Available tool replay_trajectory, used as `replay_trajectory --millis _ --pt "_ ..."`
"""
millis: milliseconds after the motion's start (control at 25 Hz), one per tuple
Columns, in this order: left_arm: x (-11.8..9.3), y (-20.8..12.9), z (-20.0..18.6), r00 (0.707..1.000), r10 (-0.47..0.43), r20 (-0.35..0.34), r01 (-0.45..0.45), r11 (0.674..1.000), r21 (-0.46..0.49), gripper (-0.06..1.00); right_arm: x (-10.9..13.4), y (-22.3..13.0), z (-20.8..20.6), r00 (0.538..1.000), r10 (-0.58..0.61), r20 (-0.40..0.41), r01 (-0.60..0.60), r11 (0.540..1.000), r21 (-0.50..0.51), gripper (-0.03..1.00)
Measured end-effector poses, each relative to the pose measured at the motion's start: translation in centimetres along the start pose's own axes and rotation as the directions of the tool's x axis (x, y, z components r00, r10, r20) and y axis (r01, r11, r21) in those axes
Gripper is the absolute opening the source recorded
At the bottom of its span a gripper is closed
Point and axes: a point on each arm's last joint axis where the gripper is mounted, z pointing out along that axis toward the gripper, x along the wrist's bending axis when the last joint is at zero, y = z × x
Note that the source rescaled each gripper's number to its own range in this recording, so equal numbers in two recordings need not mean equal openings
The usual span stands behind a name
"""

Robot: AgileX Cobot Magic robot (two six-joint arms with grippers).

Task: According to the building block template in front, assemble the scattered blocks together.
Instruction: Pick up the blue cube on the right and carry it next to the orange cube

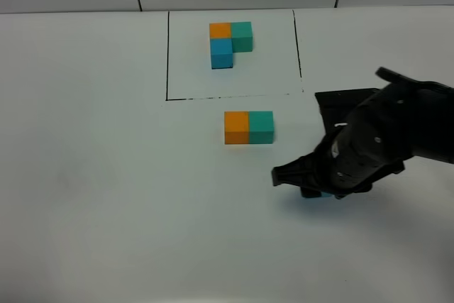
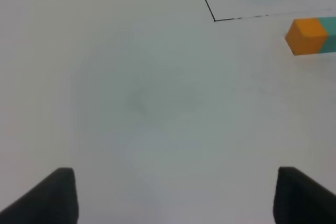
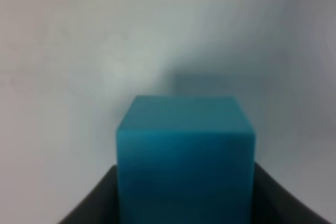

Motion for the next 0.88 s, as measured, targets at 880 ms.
replay_trajectory --millis 880 --pt "0.0 0.0 0.0 1.0 0.0 0.0 0.0 1.0 0.0 0.69 10.0 6.2 4.4 0.999 0.014 0.029 -0.013 1.0 -0.024 0.01"
